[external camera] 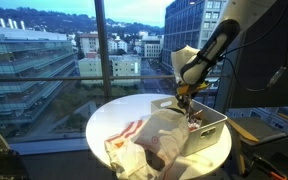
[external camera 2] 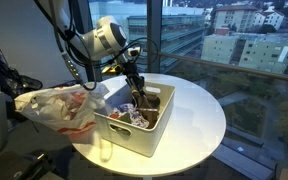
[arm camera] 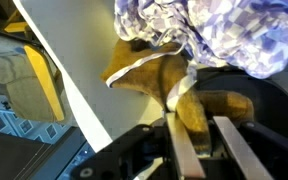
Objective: Remove the black bowl from the plastic bag, put it in the white basket, remove the duster and toy moose from the white basket and put them in the plastic bag
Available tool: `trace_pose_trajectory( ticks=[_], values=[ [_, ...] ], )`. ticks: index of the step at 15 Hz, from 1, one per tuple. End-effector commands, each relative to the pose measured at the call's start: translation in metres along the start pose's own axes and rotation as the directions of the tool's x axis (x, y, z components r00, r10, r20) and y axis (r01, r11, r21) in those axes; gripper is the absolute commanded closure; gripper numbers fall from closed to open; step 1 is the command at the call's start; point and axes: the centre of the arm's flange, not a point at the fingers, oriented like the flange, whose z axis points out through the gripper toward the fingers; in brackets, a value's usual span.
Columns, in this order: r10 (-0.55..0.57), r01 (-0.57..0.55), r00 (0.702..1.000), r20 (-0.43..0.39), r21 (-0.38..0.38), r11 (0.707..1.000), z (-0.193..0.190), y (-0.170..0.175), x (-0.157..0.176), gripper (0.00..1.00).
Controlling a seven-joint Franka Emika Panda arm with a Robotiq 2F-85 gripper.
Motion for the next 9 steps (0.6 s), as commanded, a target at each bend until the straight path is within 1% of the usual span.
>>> trace_pose_trajectory(
  ticks=[1, 4, 6, 7, 9],
  values=[
    [0.041, -0.035, 0.997, -0.066, 0.089, 0.995, -0.085, 0.018, -0.016, 0.95],
    [0.089, -0.063, 0.983, -0.16, 0.161, 0.985, -0.133, 0.026, -0.021, 0.95],
    [0.119, -0.086, 0.977, -0.174, 0.186, 0.979, -0.145, 0.03, -0.022, 0.95],
    [0.136, -0.098, 0.976, -0.171, 0.21, 0.973, -0.15, 0.032, -0.024, 0.95],
    [0.164, -0.108, 0.971, -0.176, 0.29, 0.951, -0.162, 0.035, -0.029, 0.95]
  ],
)
